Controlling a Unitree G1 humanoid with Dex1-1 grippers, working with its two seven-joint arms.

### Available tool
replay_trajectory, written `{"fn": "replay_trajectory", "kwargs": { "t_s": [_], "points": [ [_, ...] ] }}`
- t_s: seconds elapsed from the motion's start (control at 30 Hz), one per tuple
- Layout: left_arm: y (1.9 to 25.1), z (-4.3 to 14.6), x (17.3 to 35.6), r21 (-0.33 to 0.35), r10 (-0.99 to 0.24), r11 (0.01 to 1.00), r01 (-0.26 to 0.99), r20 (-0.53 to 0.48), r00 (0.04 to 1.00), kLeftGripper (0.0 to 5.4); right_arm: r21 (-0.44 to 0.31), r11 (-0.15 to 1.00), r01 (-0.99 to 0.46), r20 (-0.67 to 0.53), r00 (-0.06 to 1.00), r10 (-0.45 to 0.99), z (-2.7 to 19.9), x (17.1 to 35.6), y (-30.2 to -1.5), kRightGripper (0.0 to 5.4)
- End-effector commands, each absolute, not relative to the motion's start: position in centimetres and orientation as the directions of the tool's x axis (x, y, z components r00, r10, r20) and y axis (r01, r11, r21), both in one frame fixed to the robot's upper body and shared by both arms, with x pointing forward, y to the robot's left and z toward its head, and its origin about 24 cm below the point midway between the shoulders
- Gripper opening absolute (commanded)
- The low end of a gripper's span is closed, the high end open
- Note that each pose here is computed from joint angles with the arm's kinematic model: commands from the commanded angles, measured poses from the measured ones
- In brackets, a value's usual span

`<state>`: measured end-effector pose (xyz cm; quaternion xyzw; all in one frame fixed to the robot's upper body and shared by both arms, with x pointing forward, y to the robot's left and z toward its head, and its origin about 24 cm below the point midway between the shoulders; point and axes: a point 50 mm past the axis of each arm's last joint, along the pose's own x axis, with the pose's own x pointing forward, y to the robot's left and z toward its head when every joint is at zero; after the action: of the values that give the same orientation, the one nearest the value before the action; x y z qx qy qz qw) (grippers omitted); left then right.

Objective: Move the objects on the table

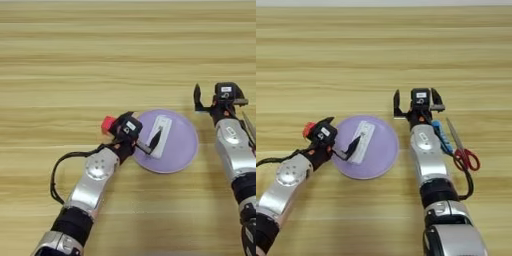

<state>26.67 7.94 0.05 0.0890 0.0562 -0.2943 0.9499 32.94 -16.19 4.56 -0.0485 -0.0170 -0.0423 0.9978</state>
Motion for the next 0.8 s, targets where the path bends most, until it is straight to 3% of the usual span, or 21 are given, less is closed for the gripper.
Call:
{"fn": "replay_trajectory", "kwargs": {
  "t_s": [0.03, 0.2, 0.5, 0.8],
  "points": [
    [6.6, -0.3, 27.0, 0.149, -0.602, 0.750, 0.645, -0.250, 0.758, 5.40, -0.092, 0.992, 0.084, 0.027, 0.996, -0.082, 4.7, 33.1, -15.6, 5.37],
    [5.6, -0.4, 27.5, 0.046, -0.633, 0.735, 0.676, -0.308, 0.710, 5.40, -0.090, 0.993, 0.082, 0.021, 0.997, -0.081, 4.7, 33.1, -15.3, 5.37],
    [4.4, -1.4, 27.8, 0.036, -0.642, 0.715, 0.698, -0.360, 0.676, 5.40, -0.092, 0.992, 0.087, 0.019, 0.996, -0.085, 4.6, 32.9, -15.3, 5.37],
    [5.1, -3.7, 27.7, 0.028, -0.602, 0.727, 0.686, -0.455, 0.656, 5.40, -0.091, 0.992, 0.083, 0.018, 0.997, -0.081, 4.7, 32.7, -15.2, 5.37]
  ]
}}
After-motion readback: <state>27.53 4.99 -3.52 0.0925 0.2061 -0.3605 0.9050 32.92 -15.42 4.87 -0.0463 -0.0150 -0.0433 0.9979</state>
